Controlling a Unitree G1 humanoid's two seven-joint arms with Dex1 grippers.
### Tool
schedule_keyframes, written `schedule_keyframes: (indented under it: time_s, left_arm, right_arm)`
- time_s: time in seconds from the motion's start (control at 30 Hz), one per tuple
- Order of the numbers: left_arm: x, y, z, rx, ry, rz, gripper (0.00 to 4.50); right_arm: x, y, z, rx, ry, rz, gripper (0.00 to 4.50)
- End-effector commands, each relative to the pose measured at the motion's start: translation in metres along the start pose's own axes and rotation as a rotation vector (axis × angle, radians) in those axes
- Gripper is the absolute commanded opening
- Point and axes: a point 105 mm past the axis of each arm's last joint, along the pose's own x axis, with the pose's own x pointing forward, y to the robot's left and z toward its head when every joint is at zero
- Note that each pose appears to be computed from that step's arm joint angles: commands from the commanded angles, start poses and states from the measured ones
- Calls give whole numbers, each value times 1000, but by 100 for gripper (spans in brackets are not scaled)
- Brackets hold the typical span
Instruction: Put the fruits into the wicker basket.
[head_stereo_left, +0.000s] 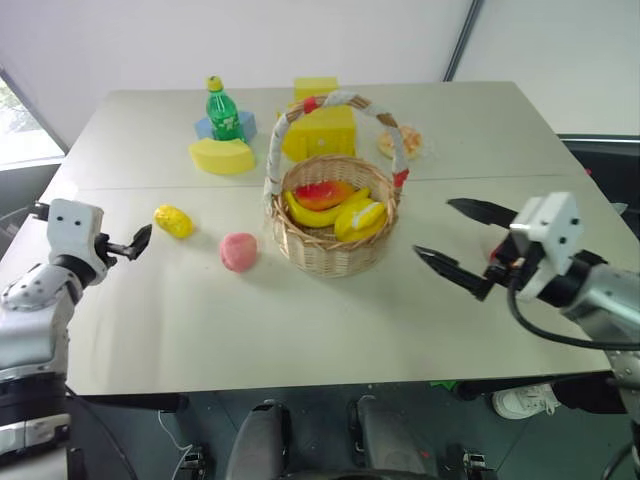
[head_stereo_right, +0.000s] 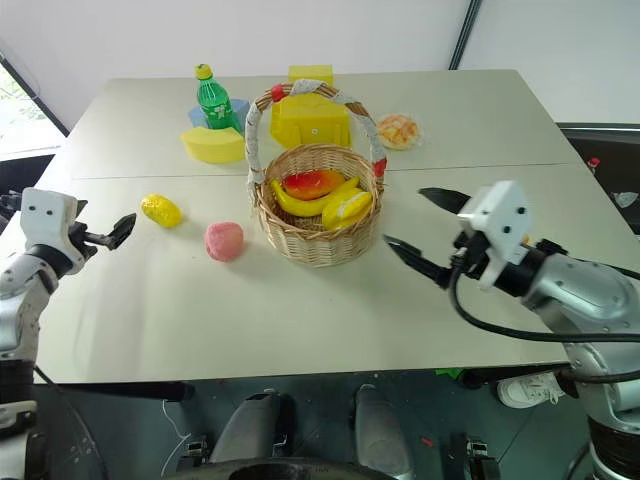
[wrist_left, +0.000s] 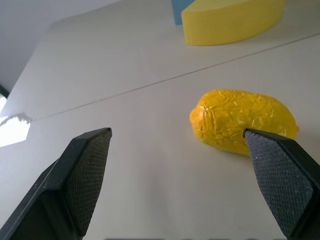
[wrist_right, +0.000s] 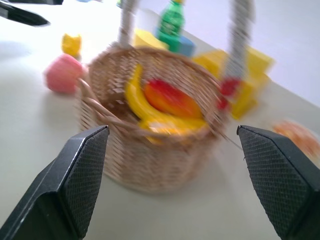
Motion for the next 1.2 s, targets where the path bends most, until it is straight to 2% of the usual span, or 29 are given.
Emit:
schedule_keyframes:
  time_s: [0.03, 0.17, 0.33, 0.57, 0.8, 1.2]
  left_arm:
    - [7, -27, 29, -58, -57, -10, 450]
    - [12, -45, 36, -186, -37, 48, 450]
    - [15, -45, 43, -351, 8, 239, 450]
    - [21, -47, 60, -572, 48, 364, 450]
    - [26, -40, 49, -572, 187, 458, 450]
    - [48, -49, 27, -528, 353, 453, 450]
  right_arm:
    - [15, 15, 11, -1, -65, 69, 429]
    - [27, 26, 9, 4, -87, 124, 429]
    - [34, 31, 10, 10, -109, 158, 429]
    - [37, 35, 9, 8, -113, 182, 429]
    - [39, 38, 7, 9, -114, 178, 429]
    - [45, 43, 6, 19, -124, 167, 429]
